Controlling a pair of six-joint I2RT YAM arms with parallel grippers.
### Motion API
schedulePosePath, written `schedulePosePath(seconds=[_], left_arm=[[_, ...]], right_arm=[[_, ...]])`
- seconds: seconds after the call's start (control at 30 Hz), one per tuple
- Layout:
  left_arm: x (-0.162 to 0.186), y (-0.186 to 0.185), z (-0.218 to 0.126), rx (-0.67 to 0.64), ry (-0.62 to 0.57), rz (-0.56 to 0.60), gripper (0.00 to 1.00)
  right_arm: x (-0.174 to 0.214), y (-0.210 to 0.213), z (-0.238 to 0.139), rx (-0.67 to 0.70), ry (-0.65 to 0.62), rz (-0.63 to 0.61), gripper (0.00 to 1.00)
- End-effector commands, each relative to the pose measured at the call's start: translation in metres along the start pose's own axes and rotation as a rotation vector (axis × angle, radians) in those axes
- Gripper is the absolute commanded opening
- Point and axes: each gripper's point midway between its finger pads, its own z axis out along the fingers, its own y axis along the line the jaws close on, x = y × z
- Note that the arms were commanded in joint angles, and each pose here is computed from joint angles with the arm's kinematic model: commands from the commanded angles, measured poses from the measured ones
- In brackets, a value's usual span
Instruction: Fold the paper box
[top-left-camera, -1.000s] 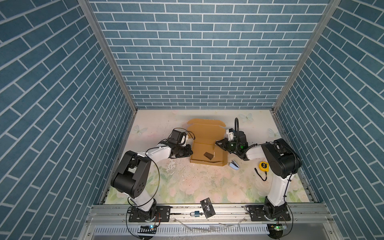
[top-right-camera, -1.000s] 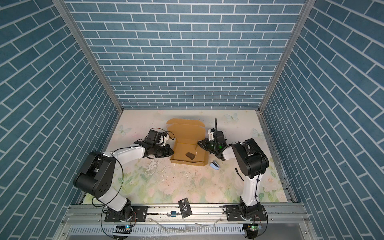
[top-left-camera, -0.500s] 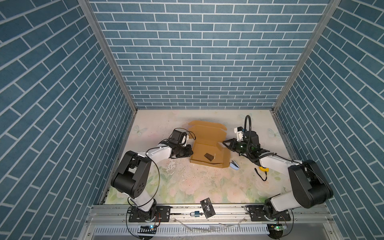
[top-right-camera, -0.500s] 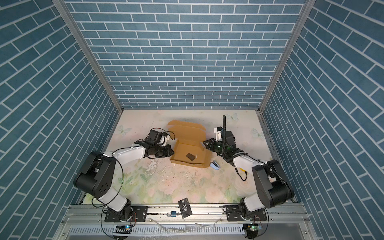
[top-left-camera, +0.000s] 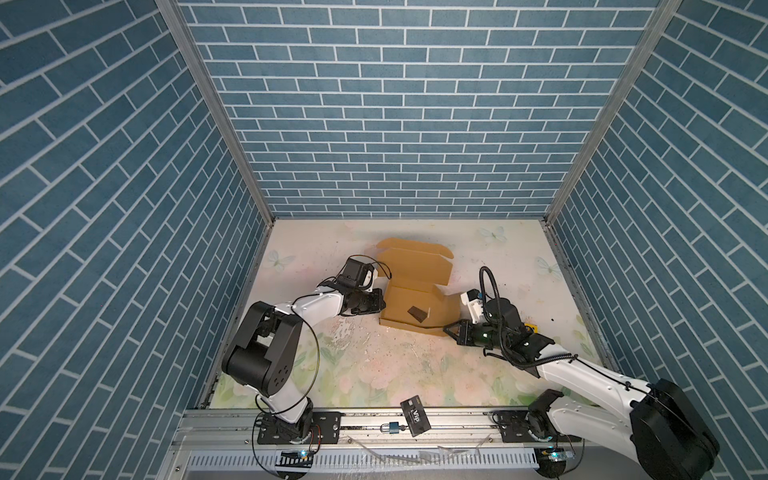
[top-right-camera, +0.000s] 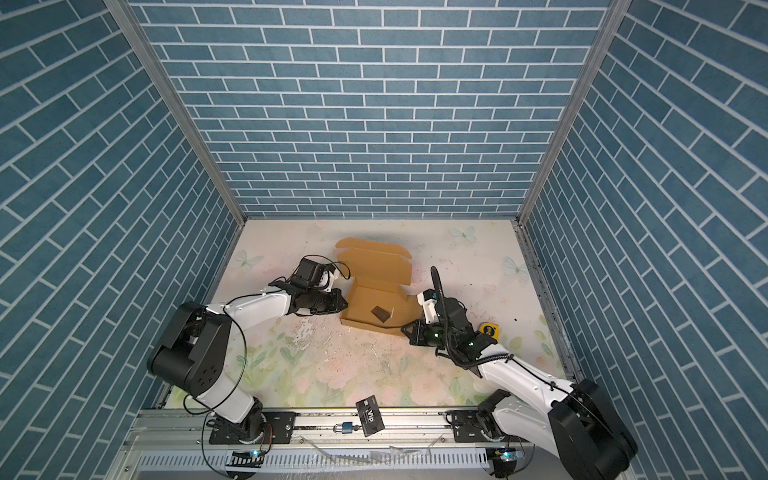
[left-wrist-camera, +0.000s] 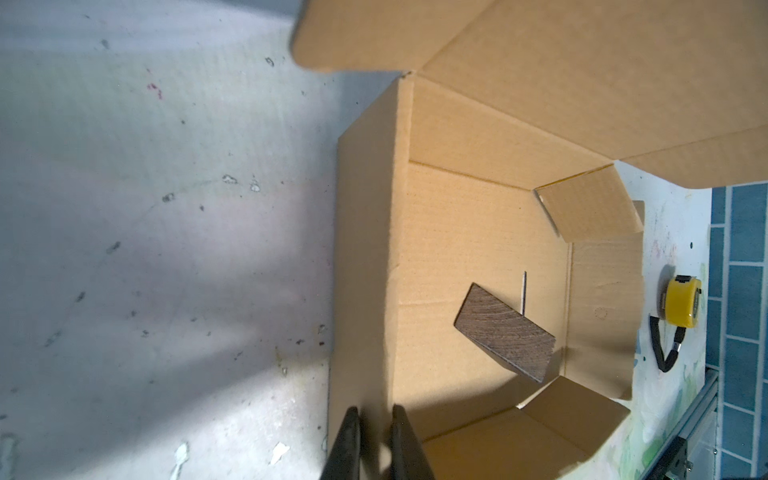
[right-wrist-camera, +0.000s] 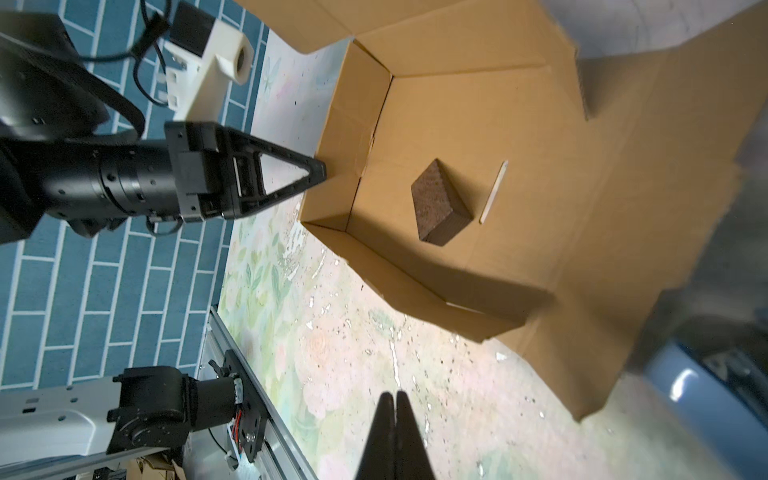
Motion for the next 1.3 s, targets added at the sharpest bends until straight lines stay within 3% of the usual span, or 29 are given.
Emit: schedulePosePath(seconds=[0.0, 0.6, 1.27], left_arm=[[-0.002, -0.002, 0.001, -0.009, 0.003, 0.019, 0.16], [-0.002, -0.004, 0.001, 0.000, 0.005, 0.016, 0.16], [0.001, -0.004, 0.006, -0.004, 0.024, 0.000, 0.16]], right_arm=[[0.012, -0.017, 0.003, 0.076, 0.025, -0.010, 0.00], [-0.024, -0.018, 0.054, 0.134, -0.002, -0.042, 0.00], [-0.016, 0.000, 0.093, 0.085, 0.110, -0.115, 0.00]])
